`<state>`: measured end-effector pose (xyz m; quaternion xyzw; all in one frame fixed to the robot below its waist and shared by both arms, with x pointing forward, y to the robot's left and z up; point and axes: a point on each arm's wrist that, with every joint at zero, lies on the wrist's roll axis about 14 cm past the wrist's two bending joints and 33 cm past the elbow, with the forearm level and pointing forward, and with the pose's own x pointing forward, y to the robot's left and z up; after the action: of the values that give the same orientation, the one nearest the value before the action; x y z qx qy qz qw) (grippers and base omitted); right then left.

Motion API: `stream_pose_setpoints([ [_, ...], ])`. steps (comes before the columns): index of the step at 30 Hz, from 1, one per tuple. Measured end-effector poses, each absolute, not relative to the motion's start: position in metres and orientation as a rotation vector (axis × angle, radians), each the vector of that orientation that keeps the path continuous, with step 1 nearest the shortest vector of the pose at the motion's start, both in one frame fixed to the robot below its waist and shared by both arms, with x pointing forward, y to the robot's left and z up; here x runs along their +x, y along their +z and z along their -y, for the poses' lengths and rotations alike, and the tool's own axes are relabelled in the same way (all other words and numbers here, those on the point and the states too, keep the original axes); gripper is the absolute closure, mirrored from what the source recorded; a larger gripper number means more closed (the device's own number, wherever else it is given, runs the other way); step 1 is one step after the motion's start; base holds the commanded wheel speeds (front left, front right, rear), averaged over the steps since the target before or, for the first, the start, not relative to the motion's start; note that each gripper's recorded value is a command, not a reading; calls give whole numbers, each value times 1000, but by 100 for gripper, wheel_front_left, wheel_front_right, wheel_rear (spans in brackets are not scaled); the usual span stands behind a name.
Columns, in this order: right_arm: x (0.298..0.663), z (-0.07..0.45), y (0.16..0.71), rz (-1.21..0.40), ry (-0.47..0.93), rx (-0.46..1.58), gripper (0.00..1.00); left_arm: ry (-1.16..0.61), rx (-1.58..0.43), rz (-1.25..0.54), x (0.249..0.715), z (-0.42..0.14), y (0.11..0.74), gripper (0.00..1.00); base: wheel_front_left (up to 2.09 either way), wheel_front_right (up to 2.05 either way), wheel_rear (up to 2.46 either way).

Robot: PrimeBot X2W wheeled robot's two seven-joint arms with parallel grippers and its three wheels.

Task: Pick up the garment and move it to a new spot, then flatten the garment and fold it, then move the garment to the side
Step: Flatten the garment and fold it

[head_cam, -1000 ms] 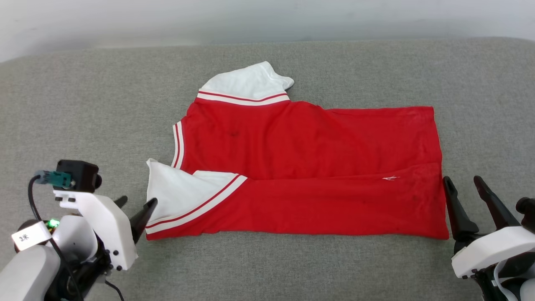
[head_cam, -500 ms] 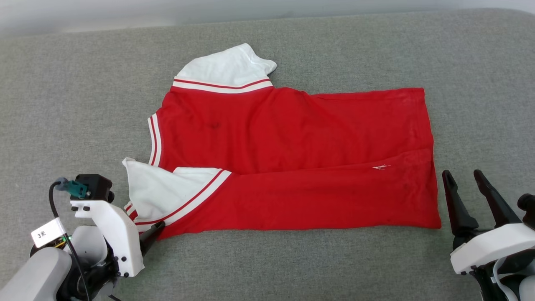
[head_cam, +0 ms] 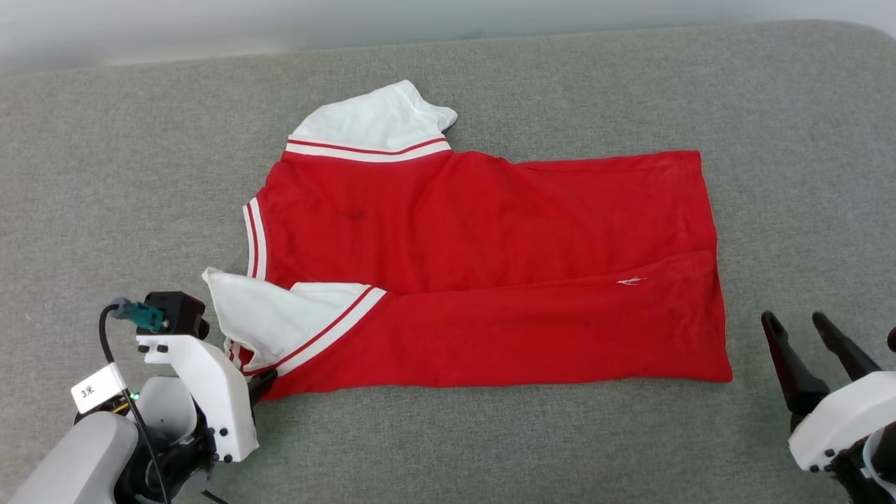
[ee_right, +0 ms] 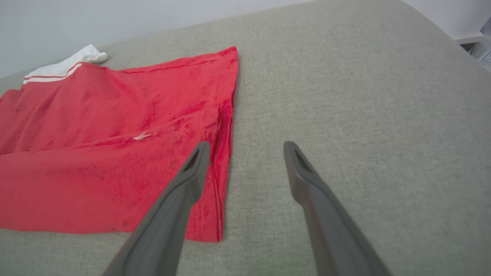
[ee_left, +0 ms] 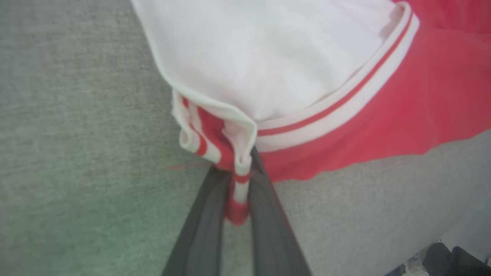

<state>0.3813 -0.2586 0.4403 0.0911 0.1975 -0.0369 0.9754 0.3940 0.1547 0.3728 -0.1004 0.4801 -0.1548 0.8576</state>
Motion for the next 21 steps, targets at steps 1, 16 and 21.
stream_pose_setpoints([
  [1, 378, 260, 436, -445, -70, 184, 0, -318, -209, -983, 398, -156, 377, 100, 0, 0, 0],
  [16, 377, 219, 399, -823, 127, 178, 0, -289, -188, -790, 418, -162, 418, 100, 0, 0, 0],
  [21, 374, 202, 372, -939, 176, 192, 0, -279, -190, -784, 419, -164, 416, 100, 0, 0, 0],
])
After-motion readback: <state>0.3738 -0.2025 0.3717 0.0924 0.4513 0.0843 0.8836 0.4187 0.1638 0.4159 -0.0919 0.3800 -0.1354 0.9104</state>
